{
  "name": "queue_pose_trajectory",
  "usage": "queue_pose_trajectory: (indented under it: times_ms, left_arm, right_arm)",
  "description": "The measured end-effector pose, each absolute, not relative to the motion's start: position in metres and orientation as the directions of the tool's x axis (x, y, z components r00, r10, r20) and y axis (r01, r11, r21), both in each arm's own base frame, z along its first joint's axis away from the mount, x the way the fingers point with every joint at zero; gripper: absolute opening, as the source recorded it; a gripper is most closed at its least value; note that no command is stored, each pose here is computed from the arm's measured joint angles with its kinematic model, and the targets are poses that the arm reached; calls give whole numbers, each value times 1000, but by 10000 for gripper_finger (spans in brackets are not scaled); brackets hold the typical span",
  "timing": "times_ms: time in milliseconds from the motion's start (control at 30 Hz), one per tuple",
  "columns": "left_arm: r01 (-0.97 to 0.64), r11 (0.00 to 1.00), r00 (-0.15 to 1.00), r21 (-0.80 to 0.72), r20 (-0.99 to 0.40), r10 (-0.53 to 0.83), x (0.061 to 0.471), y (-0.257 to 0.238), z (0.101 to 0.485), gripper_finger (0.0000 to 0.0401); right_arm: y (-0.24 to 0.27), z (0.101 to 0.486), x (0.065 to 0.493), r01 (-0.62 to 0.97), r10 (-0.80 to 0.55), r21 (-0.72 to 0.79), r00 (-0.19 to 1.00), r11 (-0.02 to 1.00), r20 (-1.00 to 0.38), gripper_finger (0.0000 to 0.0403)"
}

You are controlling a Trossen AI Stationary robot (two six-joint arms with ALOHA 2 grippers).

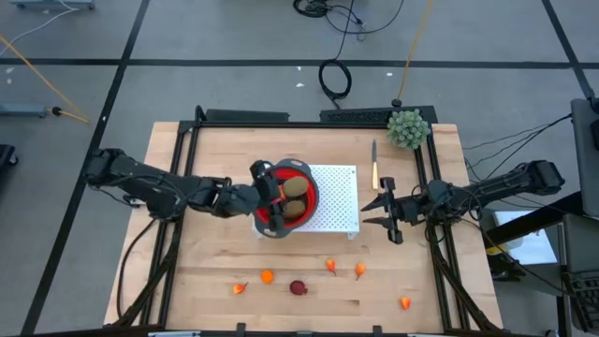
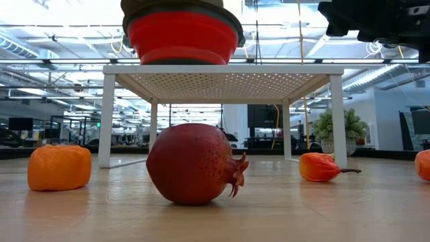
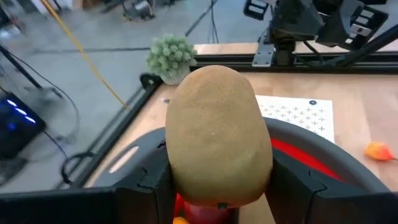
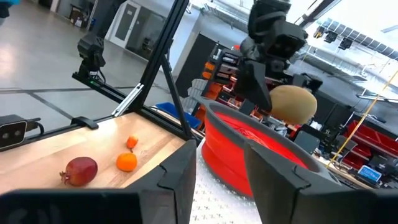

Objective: Pick & Place Fruit
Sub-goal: Put the kiwi into the strainer bowl on the shelf

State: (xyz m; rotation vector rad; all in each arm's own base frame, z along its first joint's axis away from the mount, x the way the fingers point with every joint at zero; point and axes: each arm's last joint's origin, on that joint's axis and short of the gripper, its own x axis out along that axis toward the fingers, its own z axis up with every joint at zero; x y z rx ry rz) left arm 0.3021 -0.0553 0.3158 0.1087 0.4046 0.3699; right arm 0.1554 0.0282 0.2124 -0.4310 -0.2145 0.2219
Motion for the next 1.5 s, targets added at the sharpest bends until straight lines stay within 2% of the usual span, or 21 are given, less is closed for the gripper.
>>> queue_pose_trajectory:
  times_ms: [133,333,533,700,1133,1500]
  left_arm:
    - [-334,937,847,102,-402,347,304,-41,313,184]
    - [-403,914,779,49,-506,371,299,-28,323,184]
    - [-392,920,762,-5,-562,321,296,-25,328,184]
    - [-414,910,709,-28,-636,303,298,-21,316,184]
    - [-445,893,662,-72,-698,273,308,-7,300,184]
    - [-412,904,674,-116,-706,217,308,-9,301,184]
  right_arm:
    - [28,212,155,-165,255,-434,954,886,158,130]
    - [28,212,155,-157,252,-455,955,877,156,130]
    - [25,212,156,-68,151,-450,977,890,150,130]
    - [25,212,156,-55,133,-435,980,899,150,130]
    - [25,209,157,-72,134,-422,984,904,119,130]
    - [25,209,157,-71,134,-426,984,902,119,130]
